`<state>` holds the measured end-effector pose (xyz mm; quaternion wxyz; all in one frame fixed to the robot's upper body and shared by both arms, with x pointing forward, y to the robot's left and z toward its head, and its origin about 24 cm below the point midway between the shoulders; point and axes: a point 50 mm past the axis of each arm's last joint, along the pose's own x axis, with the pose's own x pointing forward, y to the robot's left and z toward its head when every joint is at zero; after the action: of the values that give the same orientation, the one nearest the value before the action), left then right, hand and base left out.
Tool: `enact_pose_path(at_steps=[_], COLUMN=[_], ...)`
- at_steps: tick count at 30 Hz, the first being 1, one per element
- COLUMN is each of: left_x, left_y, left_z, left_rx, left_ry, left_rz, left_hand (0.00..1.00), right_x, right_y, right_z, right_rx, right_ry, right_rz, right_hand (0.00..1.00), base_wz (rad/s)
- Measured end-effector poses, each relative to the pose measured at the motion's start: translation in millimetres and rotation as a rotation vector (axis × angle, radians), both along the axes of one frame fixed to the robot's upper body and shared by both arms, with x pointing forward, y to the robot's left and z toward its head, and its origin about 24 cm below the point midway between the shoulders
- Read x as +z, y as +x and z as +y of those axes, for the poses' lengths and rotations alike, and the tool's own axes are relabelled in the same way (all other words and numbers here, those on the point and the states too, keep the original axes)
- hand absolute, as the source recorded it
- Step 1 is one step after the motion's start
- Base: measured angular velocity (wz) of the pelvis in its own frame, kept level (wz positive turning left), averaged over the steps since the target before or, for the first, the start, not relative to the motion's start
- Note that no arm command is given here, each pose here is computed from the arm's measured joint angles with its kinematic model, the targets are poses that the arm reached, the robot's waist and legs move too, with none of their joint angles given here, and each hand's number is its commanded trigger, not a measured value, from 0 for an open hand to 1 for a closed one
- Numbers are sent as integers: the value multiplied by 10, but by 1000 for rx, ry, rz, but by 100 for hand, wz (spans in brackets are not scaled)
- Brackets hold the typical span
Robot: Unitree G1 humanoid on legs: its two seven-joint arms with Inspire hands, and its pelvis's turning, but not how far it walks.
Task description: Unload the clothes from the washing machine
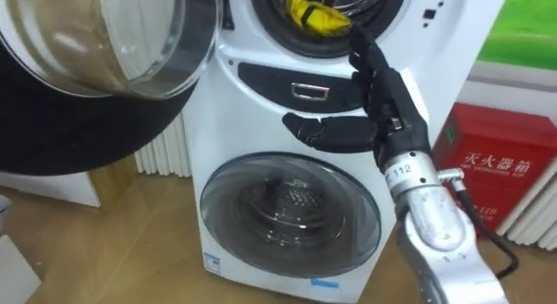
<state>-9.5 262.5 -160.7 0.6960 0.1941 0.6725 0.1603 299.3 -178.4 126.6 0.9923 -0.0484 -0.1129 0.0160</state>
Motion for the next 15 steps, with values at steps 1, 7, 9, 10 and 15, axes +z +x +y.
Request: enact_pose_path(at_steps=[1, 7, 9, 10, 15], left_x=[1, 5, -3, -1, 16], left_y=[-7, 8, 43, 93, 225], left_z=[2, 21, -4, 4, 57], left_rx=[2, -5, 9, 14, 54], left_ry=[0, -18, -27, -27, -16], left_rz=[1, -11, -30, -49, -96], left_hand=[0, 0, 0, 0, 0], right_x=[4, 89, 139, 179, 255], right_y=[3, 39, 61, 66, -23], right_z=[6, 72, 81, 91, -2], right_rx=[-1, 8, 5, 4, -40], right_ry=[6, 26, 26, 30, 27], right_rz=[-1, -22, -36, -52, -100], right_hand=[0, 0, 0, 0, 0], base_wz=[-9, -6, 0, -10, -13])
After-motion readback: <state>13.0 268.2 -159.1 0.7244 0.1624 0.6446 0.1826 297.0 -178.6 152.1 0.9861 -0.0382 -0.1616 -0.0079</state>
